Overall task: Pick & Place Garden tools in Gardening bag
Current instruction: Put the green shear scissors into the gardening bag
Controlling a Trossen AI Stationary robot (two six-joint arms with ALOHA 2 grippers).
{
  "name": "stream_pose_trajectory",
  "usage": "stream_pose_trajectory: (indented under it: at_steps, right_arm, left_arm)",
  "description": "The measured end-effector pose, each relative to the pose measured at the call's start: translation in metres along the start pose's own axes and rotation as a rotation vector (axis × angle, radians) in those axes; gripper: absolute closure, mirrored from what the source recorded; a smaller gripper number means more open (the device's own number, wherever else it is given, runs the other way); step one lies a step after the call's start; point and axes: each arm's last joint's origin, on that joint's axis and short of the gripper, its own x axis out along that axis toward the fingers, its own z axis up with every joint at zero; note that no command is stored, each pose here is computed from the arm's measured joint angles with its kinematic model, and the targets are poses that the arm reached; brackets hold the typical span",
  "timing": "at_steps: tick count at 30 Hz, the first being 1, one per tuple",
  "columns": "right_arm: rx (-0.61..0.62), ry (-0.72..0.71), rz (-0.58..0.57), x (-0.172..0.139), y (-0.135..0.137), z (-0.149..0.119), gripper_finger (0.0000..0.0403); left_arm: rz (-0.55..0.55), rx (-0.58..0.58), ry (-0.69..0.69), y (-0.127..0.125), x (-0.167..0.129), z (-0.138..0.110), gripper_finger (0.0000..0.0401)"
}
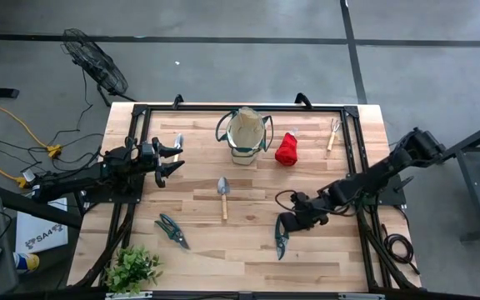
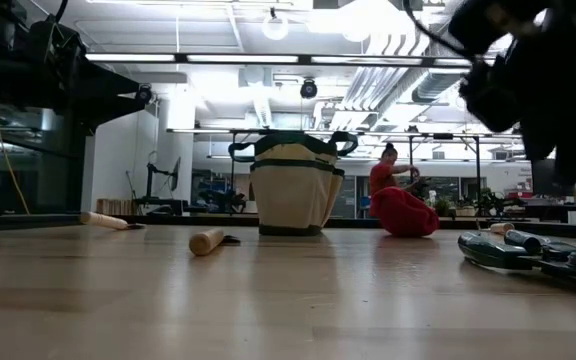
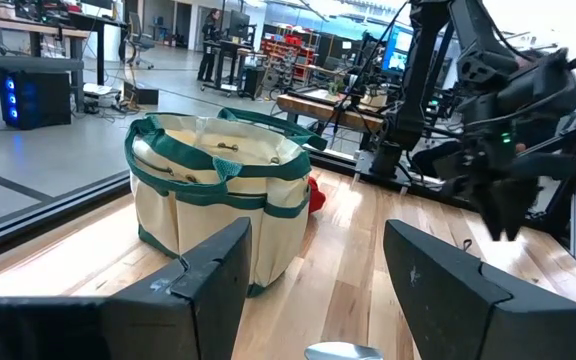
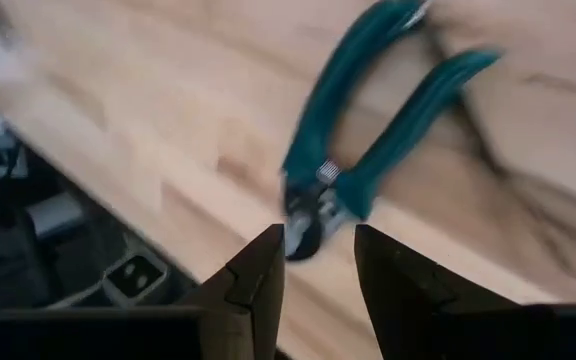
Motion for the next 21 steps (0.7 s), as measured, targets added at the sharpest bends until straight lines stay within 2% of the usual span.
stream_pose_trajectory:
  at_steps: [5, 12, 21]
  right_arm:
    - [0.002, 0.018, -0.036, 0.002, 0.006, -0.016, 0.0286]
    - [0.005, 0.024, -0.071, 0.024, 0.010, -0.035, 0.0286]
    - [0.040, -0.032, -0.087, 0.035, 0.008, -0.030, 0.0286]
  left_arm:
    - [0.000, 0.000, 0.000, 0.000, 0.000, 0.000, 0.0178]
    - [0.000, 0.000, 0.000, 0.000, 0.000, 0.000, 0.0178]
    - [0.000, 0.000, 0.000, 0.000, 0.000, 0.000, 0.0178]
